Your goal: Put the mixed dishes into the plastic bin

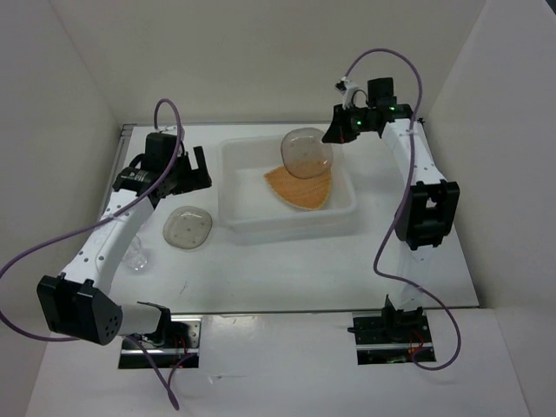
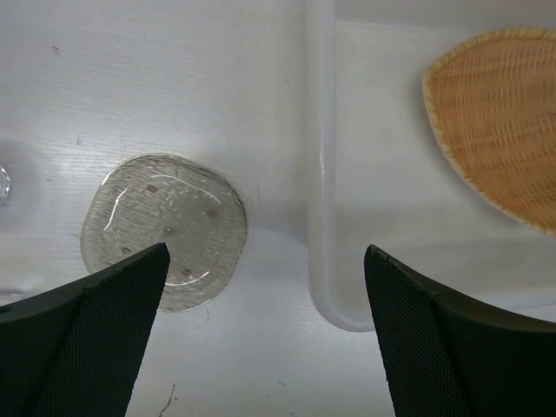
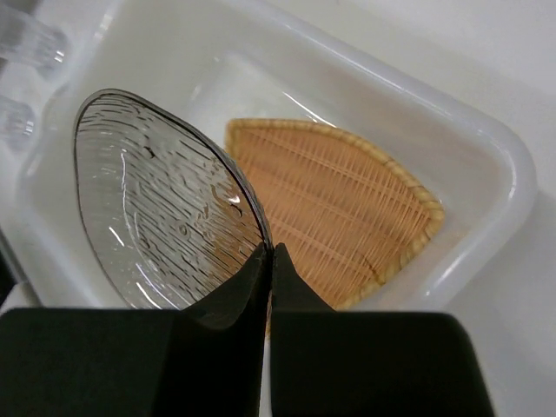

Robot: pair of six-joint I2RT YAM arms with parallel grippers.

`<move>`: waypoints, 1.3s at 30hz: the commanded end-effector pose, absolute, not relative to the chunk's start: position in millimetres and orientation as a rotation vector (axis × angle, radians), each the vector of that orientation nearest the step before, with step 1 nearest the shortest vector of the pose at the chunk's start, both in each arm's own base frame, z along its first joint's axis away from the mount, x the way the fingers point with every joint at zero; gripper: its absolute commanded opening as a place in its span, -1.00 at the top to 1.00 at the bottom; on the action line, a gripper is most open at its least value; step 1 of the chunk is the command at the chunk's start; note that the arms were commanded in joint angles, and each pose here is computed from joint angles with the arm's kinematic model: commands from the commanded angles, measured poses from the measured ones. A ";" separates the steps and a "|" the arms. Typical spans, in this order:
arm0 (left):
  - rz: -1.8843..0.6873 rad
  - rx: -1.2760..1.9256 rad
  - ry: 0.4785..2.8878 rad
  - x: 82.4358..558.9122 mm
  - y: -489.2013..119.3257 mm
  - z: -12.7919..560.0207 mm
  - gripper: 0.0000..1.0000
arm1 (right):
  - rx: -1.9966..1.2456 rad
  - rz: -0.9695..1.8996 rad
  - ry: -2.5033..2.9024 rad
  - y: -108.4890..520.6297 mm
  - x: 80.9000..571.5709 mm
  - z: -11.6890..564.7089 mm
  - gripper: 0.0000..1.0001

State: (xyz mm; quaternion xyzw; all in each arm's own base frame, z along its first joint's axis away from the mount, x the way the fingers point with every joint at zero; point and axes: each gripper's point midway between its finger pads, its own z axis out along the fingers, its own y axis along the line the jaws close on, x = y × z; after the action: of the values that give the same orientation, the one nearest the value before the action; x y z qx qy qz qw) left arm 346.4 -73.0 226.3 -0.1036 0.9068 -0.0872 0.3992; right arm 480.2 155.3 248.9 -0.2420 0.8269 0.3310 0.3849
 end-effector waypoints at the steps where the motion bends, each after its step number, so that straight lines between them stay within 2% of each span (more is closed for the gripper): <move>1: -0.192 -0.195 2.289 358.2 -71.5 227.2 -0.98 | -0.699 0.689 2.183 169.3 496.9 211.0 1.00; 13: -0.059 -0.181 2.387 371.3 -36.3 200.0 -1.00 | -0.785 0.345 2.356 181.6 516.3 124.5 1.00; 18: -0.086 -0.163 2.395 373.7 -38.3 196.4 -1.00 | -0.761 0.228 2.378 172.6 527.6 115.0 0.97; 22: -0.107 -0.190 2.397 374.5 -35.1 189.7 -1.00 | -0.710 0.097 2.411 155.6 535.7 110.2 0.57; 23: -0.113 -0.200 2.396 374.7 -32.1 189.7 -1.00 | -0.690 0.078 2.417 152.2 534.3 112.0 0.30; 26: -0.114 -0.239 2.402 376.1 -24.3 186.5 -1.00 | -0.644 0.076 2.404 152.2 536.9 120.7 -0.10; 27: -0.105 -0.256 2.418 375.1 -23.0 179.8 -1.00 | -0.622 0.082 2.374 153.2 538.5 135.1 -0.32; 30: -0.028 -0.353 2.454 371.6 -3.4 167.1 -1.00 | -0.527 0.127 2.263 159.2 543.5 196.4 -0.71; 33: 0.026 -0.408 2.457 375.0 7.0 161.6 -1.00 | -0.512 0.172 2.166 159.7 522.9 256.0 -0.89; 35: -0.042 -0.454 2.498 374.7 9.6 144.6 -1.00 | -0.507 0.179 2.174 151.5 507.7 260.6 -0.91; 38: -0.293 -0.582 2.541 375.5 17.8 124.4 -1.00 | -0.384 0.135 2.239 113.1 487.5 235.6 -0.97; 39: -0.460 -0.586 2.550 373.8 7.8 119.8 -1.00 | -0.314 0.124 2.226 86.8 485.6 245.3 -0.97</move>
State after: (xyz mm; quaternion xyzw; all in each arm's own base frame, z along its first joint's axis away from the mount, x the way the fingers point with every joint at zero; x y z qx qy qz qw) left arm 377.7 14.3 139.2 -0.1812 0.9398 -0.0588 0.2838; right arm 490.4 134.4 220.0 -0.1959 0.8963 0.0614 0.3930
